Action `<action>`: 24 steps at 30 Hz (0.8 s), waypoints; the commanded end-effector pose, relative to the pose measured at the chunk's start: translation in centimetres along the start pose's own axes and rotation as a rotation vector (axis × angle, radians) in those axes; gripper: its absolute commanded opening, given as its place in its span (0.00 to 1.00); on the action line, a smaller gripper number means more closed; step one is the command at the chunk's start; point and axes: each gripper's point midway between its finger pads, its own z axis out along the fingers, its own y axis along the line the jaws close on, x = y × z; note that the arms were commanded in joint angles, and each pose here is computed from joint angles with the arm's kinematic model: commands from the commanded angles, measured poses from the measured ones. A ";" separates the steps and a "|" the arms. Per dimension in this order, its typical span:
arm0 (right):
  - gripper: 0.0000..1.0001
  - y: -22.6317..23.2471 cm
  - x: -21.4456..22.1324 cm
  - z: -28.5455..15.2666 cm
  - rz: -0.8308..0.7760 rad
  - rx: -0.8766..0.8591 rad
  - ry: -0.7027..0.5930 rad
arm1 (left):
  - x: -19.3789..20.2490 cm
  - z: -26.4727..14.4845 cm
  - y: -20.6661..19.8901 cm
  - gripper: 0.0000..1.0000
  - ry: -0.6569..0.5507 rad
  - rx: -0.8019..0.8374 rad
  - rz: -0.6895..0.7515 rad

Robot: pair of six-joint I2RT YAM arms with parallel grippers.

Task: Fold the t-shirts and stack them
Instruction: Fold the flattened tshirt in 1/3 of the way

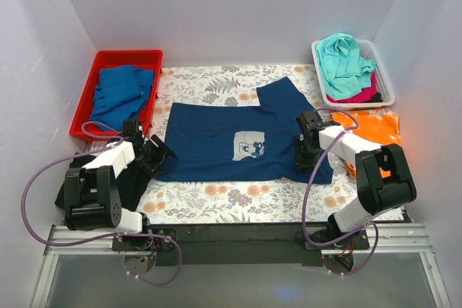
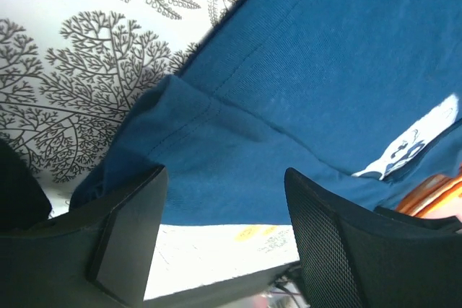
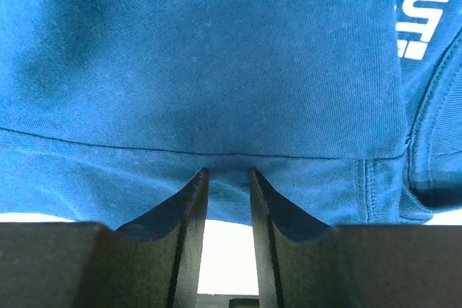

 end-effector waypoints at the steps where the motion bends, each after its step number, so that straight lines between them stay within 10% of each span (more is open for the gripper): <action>1: 0.34 -2.3 5.1 0.9 0.020 0.095 0.169 | 0.4 0.7 2.7 0.65 0.018 -0.149 -0.058; 24: 0.24 -5.2 8.1 -2.5 0.086 0.223 0.294 | 1.9 -3.1 6.0 0.63 -0.012 -0.389 -0.222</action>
